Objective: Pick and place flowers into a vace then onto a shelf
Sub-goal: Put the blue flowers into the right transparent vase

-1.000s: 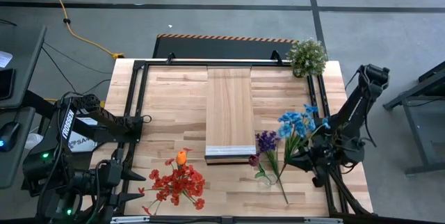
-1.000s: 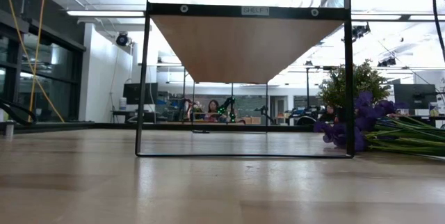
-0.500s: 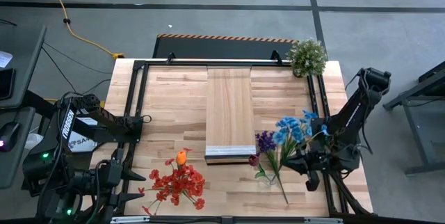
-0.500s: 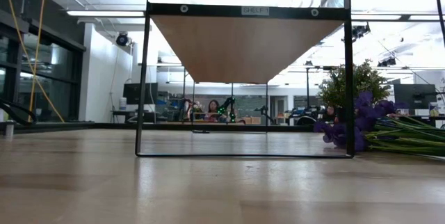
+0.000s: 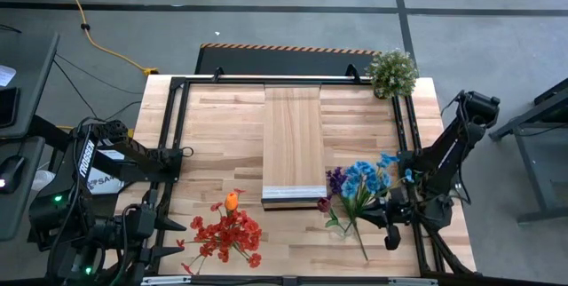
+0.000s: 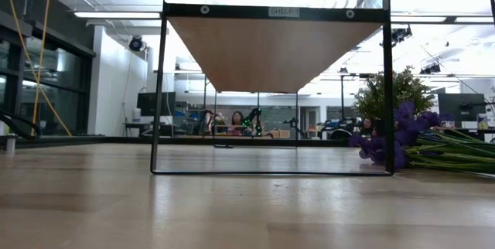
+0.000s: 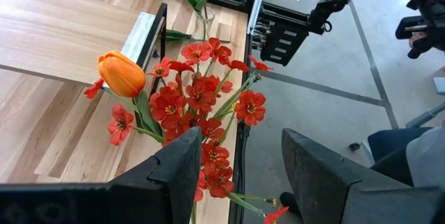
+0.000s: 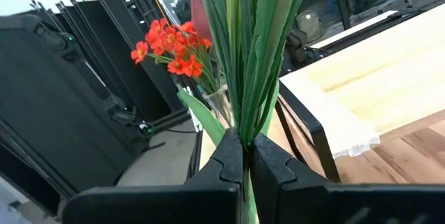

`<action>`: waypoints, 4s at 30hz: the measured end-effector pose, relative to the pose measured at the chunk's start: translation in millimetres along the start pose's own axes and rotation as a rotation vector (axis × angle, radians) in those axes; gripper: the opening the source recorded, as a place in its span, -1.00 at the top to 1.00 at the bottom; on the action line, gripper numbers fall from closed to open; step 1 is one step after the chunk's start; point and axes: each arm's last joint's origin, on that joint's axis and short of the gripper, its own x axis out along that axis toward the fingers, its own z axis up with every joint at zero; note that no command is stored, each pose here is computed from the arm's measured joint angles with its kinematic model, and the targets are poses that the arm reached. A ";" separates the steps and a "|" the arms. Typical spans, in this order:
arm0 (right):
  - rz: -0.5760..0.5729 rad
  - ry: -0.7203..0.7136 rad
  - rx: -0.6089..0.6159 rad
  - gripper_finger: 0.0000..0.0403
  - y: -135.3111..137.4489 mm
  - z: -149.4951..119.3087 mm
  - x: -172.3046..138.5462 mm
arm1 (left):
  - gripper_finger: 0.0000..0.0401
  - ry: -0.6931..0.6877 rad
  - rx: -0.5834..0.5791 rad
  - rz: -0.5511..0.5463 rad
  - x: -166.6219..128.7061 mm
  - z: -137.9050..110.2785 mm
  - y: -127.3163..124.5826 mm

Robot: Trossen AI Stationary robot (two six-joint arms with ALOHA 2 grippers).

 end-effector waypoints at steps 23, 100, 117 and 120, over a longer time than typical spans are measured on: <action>-0.034 0.020 0.016 0.96 -1.9 -14.4 3.6 | -0.16 0.004 0.008 -0.001 0.0 -0.1 0.0; 0.075 0.120 0.133 0.51 0.8 -17.9 3.2 | -0.16 0.003 0.005 -0.003 0.0 0.0 -0.3; 0.158 0.203 0.173 0.51 3.1 -20.4 2.6 | -0.16 0.011 0.051 -0.003 -0.1 -0.4 0.0; 0.158 0.204 0.178 0.51 3.1 -20.4 2.5 | -0.16 0.011 0.054 -0.003 -0.1 -0.4 0.0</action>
